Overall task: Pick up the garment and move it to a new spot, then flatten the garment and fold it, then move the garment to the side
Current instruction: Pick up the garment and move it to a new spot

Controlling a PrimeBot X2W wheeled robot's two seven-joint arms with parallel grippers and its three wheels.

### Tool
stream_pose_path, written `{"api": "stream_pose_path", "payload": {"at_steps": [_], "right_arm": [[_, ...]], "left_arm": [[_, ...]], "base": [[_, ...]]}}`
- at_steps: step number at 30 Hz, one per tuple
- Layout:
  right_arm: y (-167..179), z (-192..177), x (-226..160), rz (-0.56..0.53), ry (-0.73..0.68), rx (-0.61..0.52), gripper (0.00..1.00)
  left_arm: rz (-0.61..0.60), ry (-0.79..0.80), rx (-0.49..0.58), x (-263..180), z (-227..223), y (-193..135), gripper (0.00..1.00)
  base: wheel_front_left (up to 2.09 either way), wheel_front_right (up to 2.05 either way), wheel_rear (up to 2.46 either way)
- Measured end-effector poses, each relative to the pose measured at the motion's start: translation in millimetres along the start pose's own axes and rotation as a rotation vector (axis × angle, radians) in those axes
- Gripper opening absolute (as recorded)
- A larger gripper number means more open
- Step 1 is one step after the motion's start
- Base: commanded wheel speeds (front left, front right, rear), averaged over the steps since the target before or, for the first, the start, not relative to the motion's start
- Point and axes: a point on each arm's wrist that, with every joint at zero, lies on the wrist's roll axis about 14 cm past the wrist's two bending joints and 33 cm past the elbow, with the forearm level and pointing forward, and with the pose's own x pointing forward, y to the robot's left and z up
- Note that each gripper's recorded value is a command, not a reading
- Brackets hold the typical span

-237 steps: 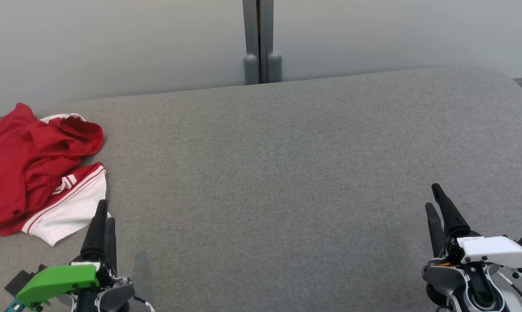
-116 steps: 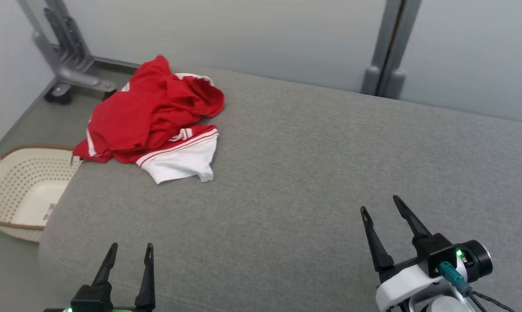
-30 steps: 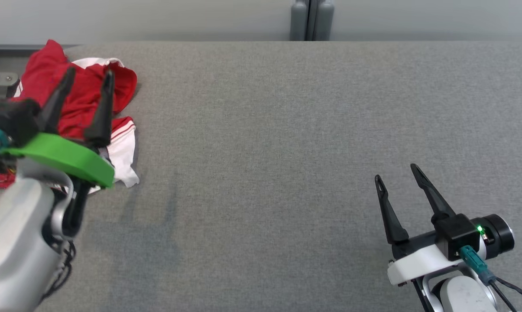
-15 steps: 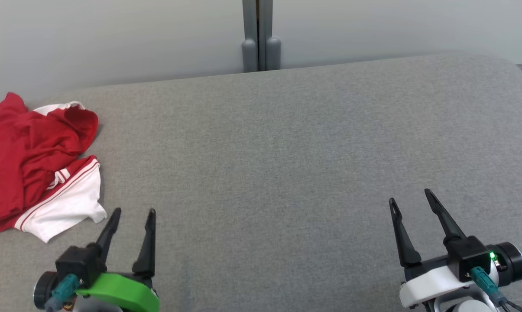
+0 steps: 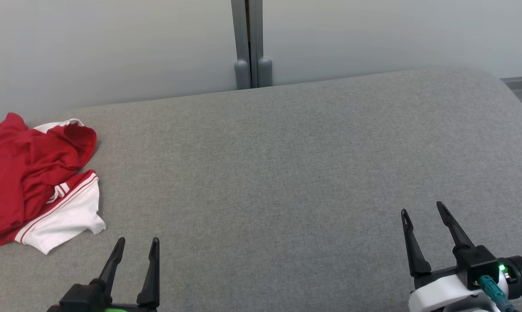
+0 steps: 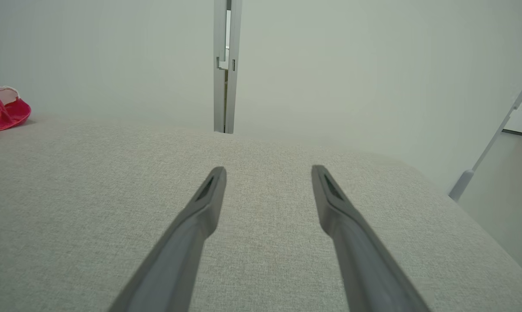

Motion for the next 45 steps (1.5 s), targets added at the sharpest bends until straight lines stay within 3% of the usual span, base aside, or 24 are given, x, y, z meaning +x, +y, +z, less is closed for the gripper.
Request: {"api": "stream_pose_path", "payload": {"at_steps": [28, 35, 45], "right_arm": [[25.0, 0.2, 13.4, 0.079, -0.005, 0.020, 1.00], [71.8, 1.9, 29.3, 0.226, -0.013, 0.043, 1.00], [162.5, 14.4, 43.0, 0.499, -0.044, 0.075, 1.00]], "left_arm": [[0.099, -0.001, -0.012, -20.4, -6.1, 21.5, 1.00], [0.233, -0.028, -0.009, -55.1, 0.6, 53.9, 1.00], [0.523, -0.072, -0.013, -144.1, 5.9, 106.2, 1.00]], "base": [[0.00, 0.00, 0.00], [0.00, 0.00, 0.00], [0.00, 0.00, 0.00]]}}
